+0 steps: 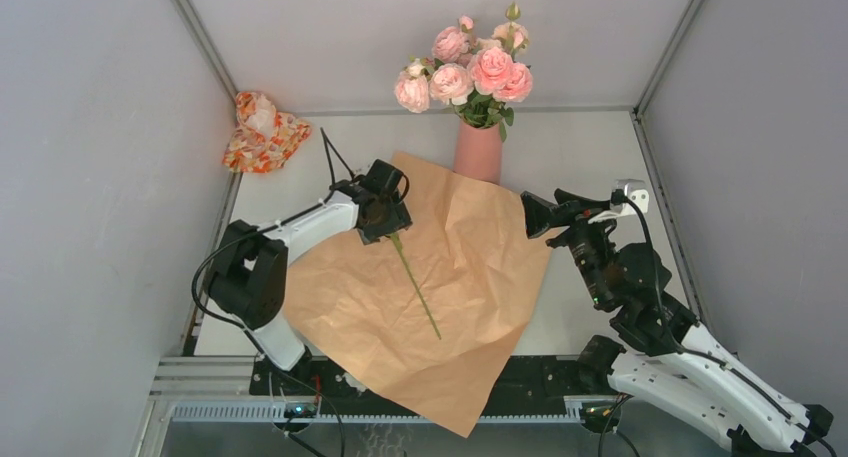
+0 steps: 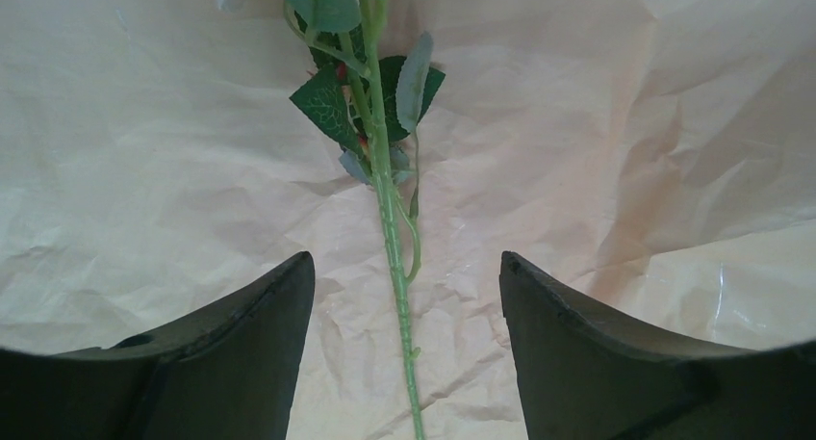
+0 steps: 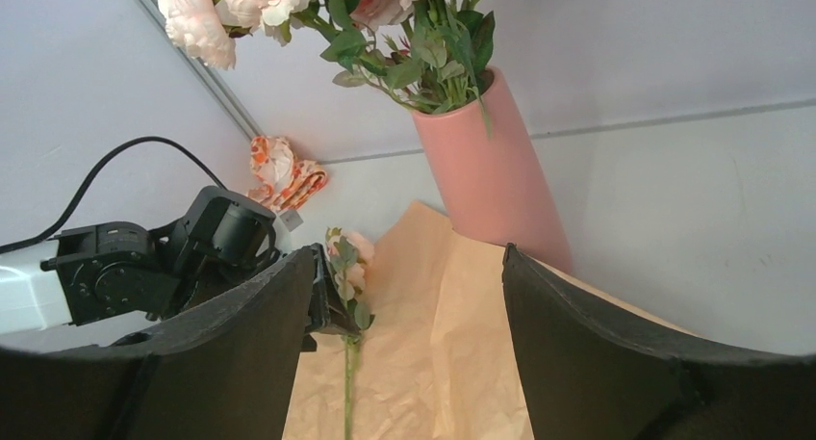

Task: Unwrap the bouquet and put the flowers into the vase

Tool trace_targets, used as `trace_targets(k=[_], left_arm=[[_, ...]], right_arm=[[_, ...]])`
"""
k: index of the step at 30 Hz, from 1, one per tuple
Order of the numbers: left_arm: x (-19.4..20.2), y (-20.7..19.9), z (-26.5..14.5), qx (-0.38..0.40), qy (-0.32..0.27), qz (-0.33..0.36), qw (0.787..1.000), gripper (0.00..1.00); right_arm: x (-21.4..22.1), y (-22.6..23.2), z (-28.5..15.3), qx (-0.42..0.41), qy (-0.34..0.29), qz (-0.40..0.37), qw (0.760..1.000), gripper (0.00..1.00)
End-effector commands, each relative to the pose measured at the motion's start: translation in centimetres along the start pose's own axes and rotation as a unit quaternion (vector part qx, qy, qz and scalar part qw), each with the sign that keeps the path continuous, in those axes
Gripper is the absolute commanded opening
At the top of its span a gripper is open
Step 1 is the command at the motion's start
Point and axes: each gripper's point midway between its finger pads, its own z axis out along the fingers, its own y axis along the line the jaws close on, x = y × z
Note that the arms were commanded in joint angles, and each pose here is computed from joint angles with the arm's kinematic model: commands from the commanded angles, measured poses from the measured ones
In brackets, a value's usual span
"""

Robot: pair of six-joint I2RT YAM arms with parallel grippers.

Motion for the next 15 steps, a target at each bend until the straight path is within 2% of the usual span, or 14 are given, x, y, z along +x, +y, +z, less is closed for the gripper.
trace_targets(k=[1, 6, 15], left_arm=[[-2.1, -1.9, -0.4, 0.033, -0.012, -0.023, 0.999, 0.75], [-3.0, -1.1, -0.3, 0.019, -0.027, -0.027, 0.999, 0.74], [-4.3, -0.3, 1.1, 0.005, -0.018, -0.036, 0.999, 0.73]], right_arm=[[0.1, 0.2, -0.1, -0.003, 0.005, 0.005, 1.000, 0.80], [0.4, 0.4, 0.1, -0.006, 0.009, 0.005, 1.000, 0.80], [0.8, 0.6, 0.3, -0.009, 0.016, 0.005, 1.000, 0.80]])
